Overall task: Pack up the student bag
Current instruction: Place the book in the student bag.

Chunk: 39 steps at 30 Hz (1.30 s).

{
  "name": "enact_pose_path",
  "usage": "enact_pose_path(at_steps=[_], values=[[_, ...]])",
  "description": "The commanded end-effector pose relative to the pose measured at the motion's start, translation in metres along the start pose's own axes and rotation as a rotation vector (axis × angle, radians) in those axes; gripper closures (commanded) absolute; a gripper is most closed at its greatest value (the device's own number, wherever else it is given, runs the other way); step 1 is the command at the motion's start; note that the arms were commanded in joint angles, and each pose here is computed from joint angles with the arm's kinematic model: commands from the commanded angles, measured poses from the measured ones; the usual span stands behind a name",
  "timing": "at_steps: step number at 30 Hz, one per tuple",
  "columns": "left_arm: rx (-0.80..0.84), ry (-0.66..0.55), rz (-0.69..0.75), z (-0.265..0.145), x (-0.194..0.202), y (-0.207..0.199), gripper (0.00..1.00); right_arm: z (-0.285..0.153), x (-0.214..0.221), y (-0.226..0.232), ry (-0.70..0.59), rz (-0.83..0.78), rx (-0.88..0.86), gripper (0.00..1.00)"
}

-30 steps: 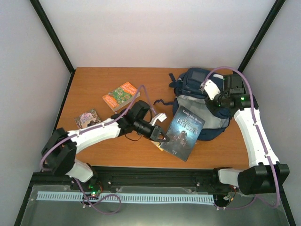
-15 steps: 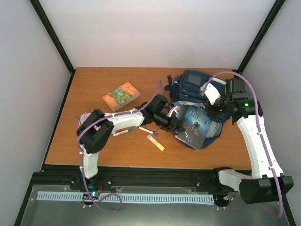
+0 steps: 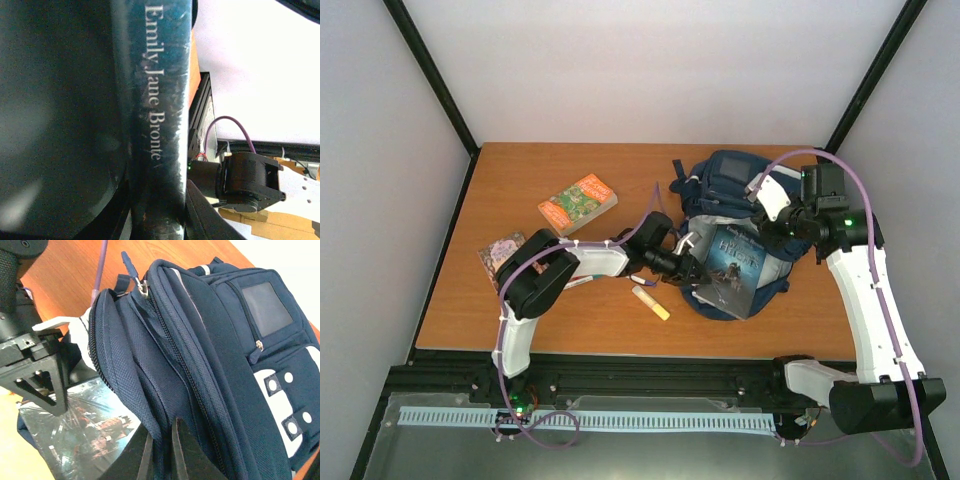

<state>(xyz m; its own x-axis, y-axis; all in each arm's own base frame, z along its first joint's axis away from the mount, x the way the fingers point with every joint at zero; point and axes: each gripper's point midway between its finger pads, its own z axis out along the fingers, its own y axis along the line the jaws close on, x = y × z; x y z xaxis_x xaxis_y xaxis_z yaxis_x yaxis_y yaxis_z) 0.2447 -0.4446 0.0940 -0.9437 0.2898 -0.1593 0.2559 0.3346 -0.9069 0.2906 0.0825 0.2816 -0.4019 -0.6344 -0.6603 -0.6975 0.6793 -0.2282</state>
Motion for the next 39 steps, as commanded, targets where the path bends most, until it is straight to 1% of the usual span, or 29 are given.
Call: enact_pose_path(at_steps=[1, 5, 8, 15, 18, 23, 27, 29, 34, 36, 39], values=[[0.072, -0.12, 0.165, -0.014, -0.039, -0.037, 0.99, -0.016, -0.043, 0.006, -0.191, -0.043, -0.036, 0.97], [0.106, -0.132, 0.206, -0.017, -0.052, -0.058, 0.99, -0.011, -0.043, 0.015, -0.195, -0.039, -0.08, 0.97], [0.152, -0.15, 0.21, -0.018, -0.063, -0.067, 0.99, -0.007, -0.041, 0.019, -0.181, -0.044, -0.095, 0.97], [0.173, -0.178, 0.147, -0.008, -0.101, -0.057, 0.99, -0.005, -0.039, 0.026, -0.169, -0.074, -0.112, 0.97], [0.179, -0.196, 0.146, -0.005, -0.12, -0.059, 0.99, -0.003, -0.037, 0.029, -0.166, -0.083, -0.129, 0.97], [0.113, -0.227, 0.082, -0.002, -0.14, -0.039, 0.99, 0.003, -0.033, 0.03, -0.146, -0.1, -0.139, 0.97], [0.077, -0.208, 0.07, -0.001, -0.136, -0.029, 0.98, 0.01, -0.028, 0.025, -0.127, -0.109, -0.117, 0.97], [0.07, -0.198, 0.072, -0.001, -0.132, -0.027, 0.99, 0.013, -0.027, 0.023, -0.126, -0.106, -0.113, 0.97], [0.147, -0.155, 0.138, -0.007, -0.112, -0.043, 0.99, 0.023, -0.031, 0.023, -0.134, -0.117, -0.125, 0.97], [0.164, -0.134, 0.158, -0.011, -0.099, -0.045, 0.99, 0.028, -0.033, 0.03, -0.137, -0.146, -0.158, 0.97], [0.195, -0.098, 0.191, -0.015, -0.084, -0.052, 0.99, 0.031, -0.037, 0.053, -0.159, -0.213, -0.259, 0.97]])
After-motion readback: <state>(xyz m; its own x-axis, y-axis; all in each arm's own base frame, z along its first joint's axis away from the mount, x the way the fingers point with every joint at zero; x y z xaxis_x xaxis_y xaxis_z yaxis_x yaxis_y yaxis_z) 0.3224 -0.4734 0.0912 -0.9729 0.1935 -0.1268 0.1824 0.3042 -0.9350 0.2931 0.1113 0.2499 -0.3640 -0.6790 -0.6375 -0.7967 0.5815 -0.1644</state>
